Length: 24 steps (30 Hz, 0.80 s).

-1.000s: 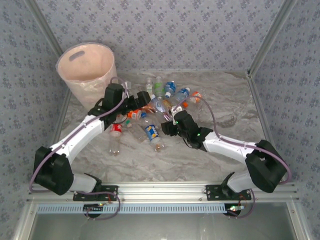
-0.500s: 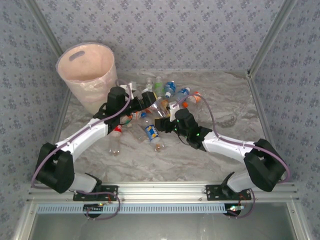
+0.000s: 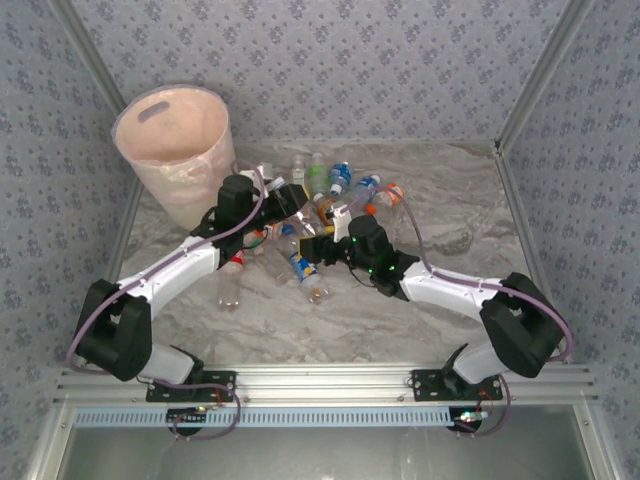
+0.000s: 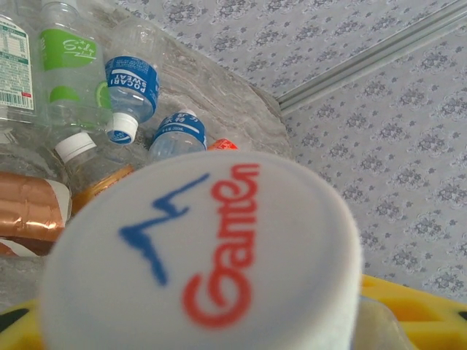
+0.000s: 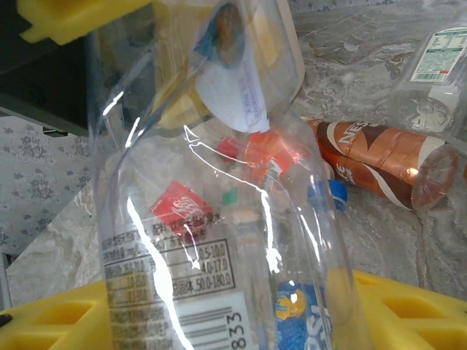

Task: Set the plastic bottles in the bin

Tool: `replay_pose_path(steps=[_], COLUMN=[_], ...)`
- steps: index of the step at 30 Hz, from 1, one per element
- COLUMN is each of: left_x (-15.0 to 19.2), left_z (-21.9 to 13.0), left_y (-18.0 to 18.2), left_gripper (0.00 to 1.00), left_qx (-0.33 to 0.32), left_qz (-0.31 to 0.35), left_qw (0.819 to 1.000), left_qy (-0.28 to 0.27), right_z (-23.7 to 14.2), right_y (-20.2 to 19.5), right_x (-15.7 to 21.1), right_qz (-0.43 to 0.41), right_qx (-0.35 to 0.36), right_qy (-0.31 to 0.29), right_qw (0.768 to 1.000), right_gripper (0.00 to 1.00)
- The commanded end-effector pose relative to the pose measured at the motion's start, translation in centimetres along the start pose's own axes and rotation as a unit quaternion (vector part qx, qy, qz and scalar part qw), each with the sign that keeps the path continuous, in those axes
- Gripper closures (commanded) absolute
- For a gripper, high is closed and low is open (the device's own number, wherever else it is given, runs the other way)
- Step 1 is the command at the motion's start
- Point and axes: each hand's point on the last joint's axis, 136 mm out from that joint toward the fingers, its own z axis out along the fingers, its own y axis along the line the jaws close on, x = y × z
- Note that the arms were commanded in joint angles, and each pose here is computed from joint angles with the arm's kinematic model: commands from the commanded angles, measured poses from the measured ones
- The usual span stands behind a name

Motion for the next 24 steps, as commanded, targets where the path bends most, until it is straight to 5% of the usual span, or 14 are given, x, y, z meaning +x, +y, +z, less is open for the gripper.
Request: replay_pose_path(steps=[1,16,24], left_x=[-0.8,-3.5,-10.8], left_z=[-0.3,-1.9,-6.7], left_y=[-1.3,-3.3,-7.6], left_gripper=[0.44,0.46,0.46], left_qx=[0.022,0.009,-0.015], left_qz=[0.015,0.072,0.158], left_qw=[1.0,0.997,0.978], left_qy=[-0.017,-0.038,-0.133], right_z=[0.2,-1.7,-4.3], right_y=[1.9,2.0,0.7], right_x=[-1.5,-2.2,-4.8], right_qz=[0.001,-0.051,-0.08], right_qx=[-0.039,-0.048,-0.003], right_qy=[-0.017,-0.007,-0.05], right_qw=[0.999,0.997,0.995], right_gripper=[0.3,0.11,0.0])
